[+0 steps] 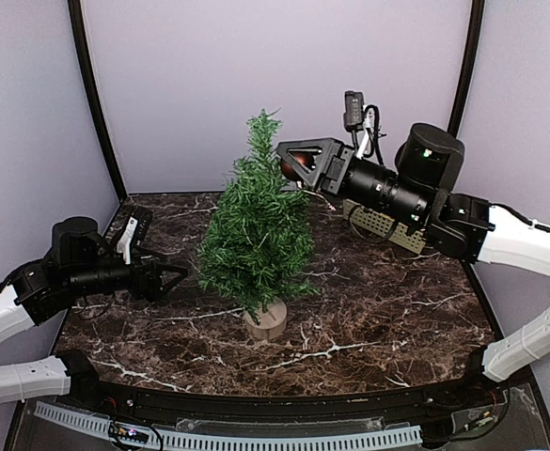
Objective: Decorate the small christmas tree
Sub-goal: Wrap the ornament ball around the branch.
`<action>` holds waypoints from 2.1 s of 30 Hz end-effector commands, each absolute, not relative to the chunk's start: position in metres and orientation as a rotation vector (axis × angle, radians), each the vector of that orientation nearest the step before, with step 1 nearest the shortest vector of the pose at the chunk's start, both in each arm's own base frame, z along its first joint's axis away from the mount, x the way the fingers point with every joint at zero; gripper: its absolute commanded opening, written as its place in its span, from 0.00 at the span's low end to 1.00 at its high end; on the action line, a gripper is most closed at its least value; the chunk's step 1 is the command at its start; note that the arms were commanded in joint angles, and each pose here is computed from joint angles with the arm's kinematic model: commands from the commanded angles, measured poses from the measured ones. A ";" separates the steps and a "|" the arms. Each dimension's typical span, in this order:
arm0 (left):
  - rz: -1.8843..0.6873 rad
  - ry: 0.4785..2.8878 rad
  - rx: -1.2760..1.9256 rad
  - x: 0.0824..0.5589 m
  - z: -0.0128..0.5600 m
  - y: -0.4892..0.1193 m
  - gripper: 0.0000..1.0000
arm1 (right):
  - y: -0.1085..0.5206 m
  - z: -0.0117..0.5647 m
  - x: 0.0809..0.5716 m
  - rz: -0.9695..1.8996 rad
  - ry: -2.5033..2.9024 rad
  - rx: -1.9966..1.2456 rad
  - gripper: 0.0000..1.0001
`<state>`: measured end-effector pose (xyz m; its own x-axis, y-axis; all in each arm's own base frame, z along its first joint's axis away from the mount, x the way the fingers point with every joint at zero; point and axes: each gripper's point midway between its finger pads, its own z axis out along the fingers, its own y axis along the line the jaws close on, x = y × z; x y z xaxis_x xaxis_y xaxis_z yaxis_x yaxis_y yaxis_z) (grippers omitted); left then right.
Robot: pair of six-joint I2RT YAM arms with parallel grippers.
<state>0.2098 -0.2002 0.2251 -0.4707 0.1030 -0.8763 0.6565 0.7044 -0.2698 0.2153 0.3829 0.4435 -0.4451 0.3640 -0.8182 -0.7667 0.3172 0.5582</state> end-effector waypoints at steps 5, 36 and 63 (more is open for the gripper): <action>-0.738 1.964 0.596 0.210 0.231 -0.200 0.87 | 0.382 0.456 0.202 1.415 1.481 -0.369 0.52; -1.116 1.610 0.656 0.176 0.407 -0.262 0.82 | 0.342 0.488 0.202 1.292 1.345 -0.305 0.53; -1.136 1.678 0.934 0.067 0.320 -0.377 0.76 | 0.282 0.396 0.163 1.380 1.560 -0.217 0.53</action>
